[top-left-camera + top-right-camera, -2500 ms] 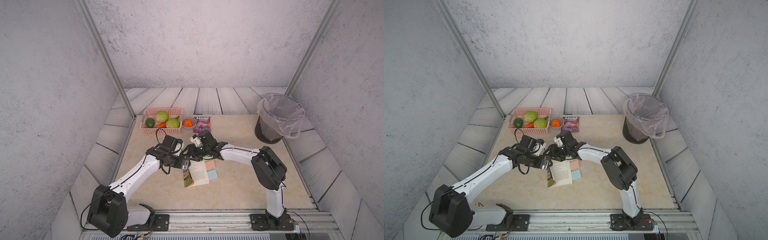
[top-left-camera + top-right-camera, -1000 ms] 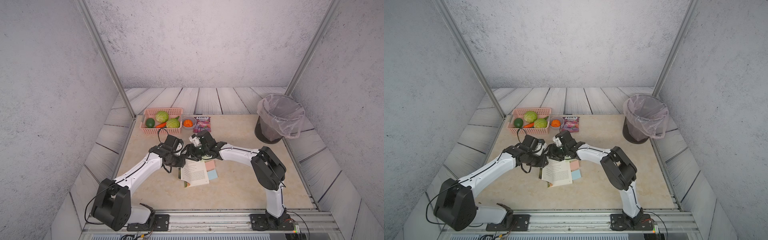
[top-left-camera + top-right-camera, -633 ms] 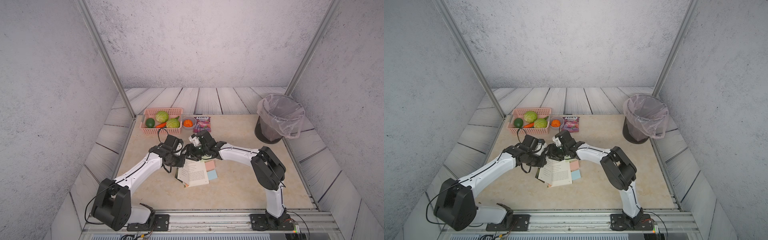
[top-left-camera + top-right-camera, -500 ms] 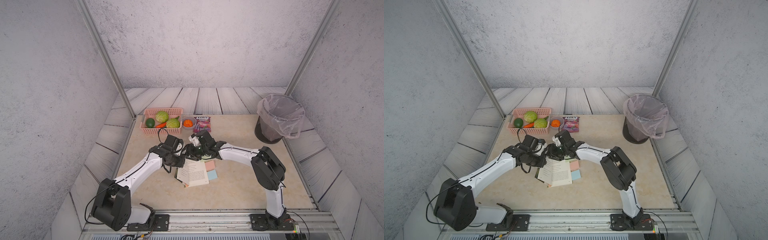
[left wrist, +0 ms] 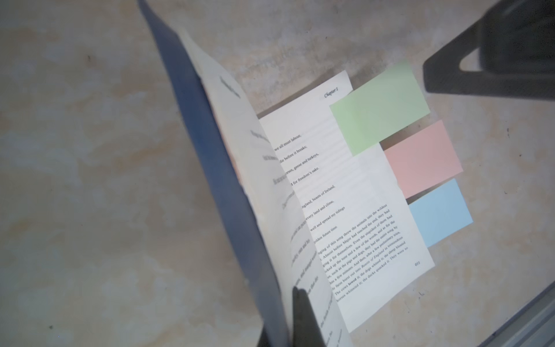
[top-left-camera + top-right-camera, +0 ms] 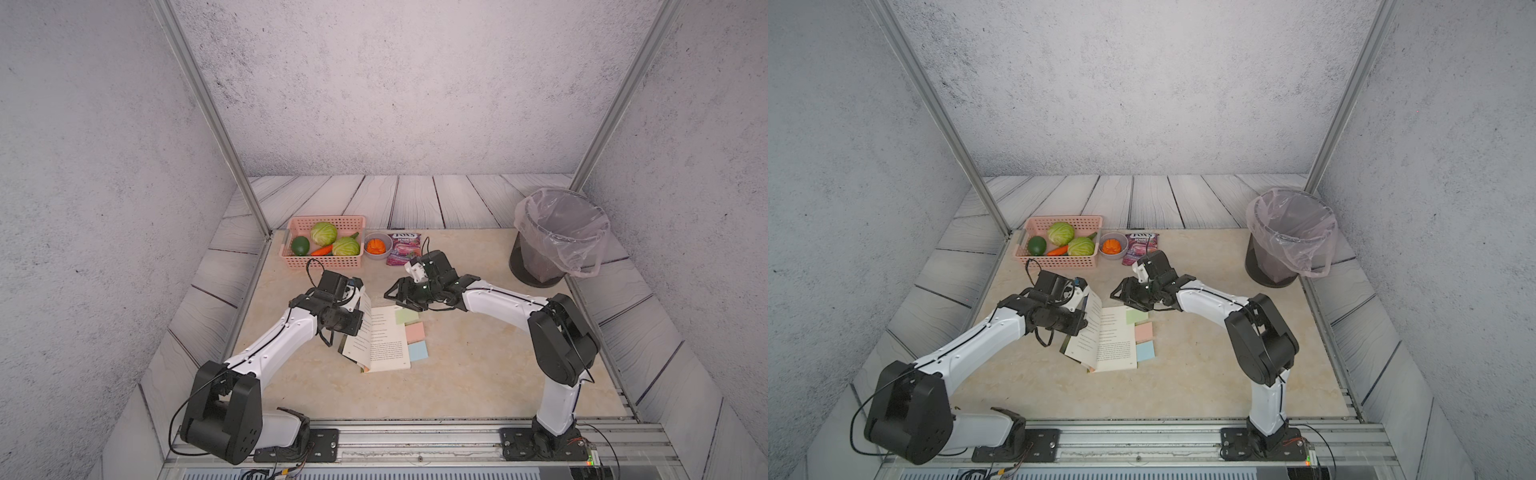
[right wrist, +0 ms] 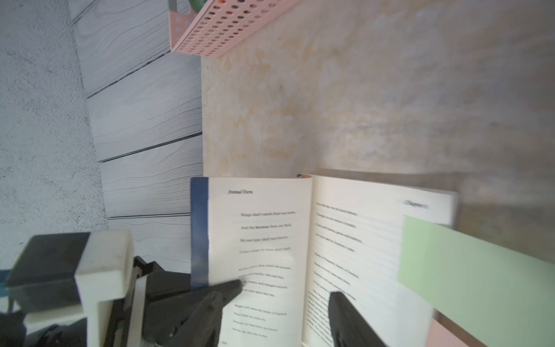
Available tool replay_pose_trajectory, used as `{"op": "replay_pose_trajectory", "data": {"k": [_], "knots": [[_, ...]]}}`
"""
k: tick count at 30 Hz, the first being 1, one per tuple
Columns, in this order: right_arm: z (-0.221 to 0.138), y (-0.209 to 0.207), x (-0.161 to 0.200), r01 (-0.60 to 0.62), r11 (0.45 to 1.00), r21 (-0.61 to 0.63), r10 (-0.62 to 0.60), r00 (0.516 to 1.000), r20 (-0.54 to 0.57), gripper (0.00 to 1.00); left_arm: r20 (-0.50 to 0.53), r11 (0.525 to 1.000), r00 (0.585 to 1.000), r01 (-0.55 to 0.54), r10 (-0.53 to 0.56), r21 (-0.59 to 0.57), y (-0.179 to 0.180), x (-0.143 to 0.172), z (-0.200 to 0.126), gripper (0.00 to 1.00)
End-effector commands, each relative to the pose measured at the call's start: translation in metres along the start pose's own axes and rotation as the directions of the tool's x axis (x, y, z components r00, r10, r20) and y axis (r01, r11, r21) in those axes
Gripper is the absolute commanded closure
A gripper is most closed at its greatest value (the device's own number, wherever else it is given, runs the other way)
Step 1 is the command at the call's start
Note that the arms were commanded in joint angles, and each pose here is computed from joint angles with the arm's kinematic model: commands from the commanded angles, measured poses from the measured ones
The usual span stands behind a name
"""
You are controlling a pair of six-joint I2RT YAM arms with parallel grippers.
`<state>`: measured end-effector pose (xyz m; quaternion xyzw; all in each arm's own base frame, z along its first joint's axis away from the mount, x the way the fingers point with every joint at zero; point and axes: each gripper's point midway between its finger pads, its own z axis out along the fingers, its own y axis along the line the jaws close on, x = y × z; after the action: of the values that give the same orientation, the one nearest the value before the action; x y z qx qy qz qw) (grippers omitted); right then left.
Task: Peel off the used sticky note
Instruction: Open the book at the center of the board.
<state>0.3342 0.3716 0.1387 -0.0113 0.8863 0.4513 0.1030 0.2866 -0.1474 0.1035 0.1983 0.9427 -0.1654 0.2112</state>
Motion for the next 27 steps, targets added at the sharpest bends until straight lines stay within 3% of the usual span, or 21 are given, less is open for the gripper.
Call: {"op": "replay_pose_trajectory", "data": {"k": [1,7,12,27], "knots": [[-0.018,-0.014,0.008,0.017,0.999,0.033,-0.017,1.0,-0.005,0.39,-0.021,0.996,0.999,-0.032,0.034,0.078,0.005,0.004,0.005,1.0],[-0.031,-0.05,0.024,0.049,0.993,0.108,-0.043,0.997,-0.062,0.39,-0.019,0.987,0.999,-0.038,0.042,0.153,0.013,0.008,0.009,1.0],[-0.035,-0.058,0.032,0.096,0.991,0.094,-0.087,0.991,-0.097,0.39,-0.021,0.979,0.998,-0.061,0.066,0.196,0.017,0.016,0.017,1.0],[-0.031,-0.085,0.025,0.13,0.981,0.147,-0.112,0.985,-0.129,0.45,-0.085,0.975,0.994,-0.052,0.072,0.215,0.035,0.037,0.02,1.0]]}}
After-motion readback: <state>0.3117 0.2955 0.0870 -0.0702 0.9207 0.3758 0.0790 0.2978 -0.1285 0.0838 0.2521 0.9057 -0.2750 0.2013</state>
